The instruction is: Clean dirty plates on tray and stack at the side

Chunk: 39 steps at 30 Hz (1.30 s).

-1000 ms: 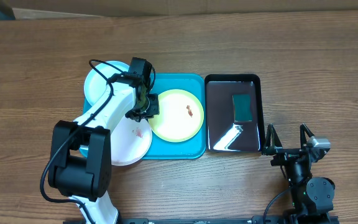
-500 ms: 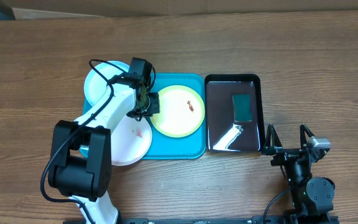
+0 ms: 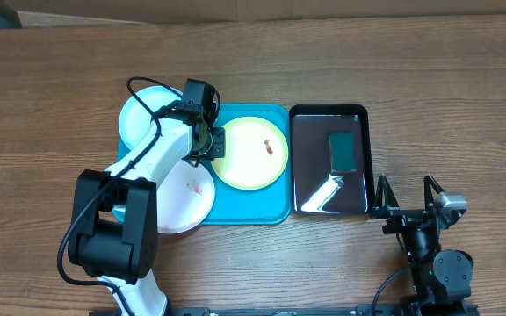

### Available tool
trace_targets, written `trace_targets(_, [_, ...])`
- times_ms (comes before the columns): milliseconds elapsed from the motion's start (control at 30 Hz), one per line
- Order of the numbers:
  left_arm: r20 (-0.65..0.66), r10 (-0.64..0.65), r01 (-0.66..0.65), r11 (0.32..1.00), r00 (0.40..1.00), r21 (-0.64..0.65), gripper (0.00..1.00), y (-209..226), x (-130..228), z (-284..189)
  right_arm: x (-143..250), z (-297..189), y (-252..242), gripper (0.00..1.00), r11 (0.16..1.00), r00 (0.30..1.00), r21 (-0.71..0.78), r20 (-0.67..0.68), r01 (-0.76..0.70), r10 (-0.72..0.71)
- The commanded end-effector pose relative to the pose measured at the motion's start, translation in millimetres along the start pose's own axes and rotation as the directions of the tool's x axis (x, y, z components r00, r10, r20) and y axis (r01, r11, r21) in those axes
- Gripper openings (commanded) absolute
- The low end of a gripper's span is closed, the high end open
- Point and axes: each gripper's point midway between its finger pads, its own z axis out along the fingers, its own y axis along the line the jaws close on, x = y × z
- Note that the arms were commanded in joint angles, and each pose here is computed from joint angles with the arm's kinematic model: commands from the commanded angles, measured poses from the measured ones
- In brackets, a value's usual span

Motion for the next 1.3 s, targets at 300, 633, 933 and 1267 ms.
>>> trace_targets(300, [-0.021, 0.026, -0.027, 0.998, 0.999, -0.06, 0.04, 11.5, 8.4, 6.3, 0.8, 0.1, -0.6, 1.0, 1.0, 1.0, -0.001, 0.007, -0.001, 0.001])
trace_targets(633, [-0.011, 0.026, -0.026, 0.998, 1.0, -0.057, 0.04, 10.8, 6.1, 6.5, 5.8, -0.3, 9.6, 1.0, 0.998, 1.0, -0.061, -0.019, -0.006, 0.004])
trace_targets(933, [-0.012, 0.026, -0.026, 0.998, 1.0, -0.058, 0.04, 10.9, 6.5, 6.5, -37.1, -16.0, 23.5, 1.0, 0.997, 1.0, -0.075, -0.019, -0.005, 0.004])
trace_targets(1267, [-0.011, 0.022, -0.022, 0.998, 1.0, -0.05, 0.04, 9.6, 6.1, 6.5, -150.2, -31.6, 44.6, 1.0, 1.0, 0.992, 0.019, -0.129, 0.002, 0.0])
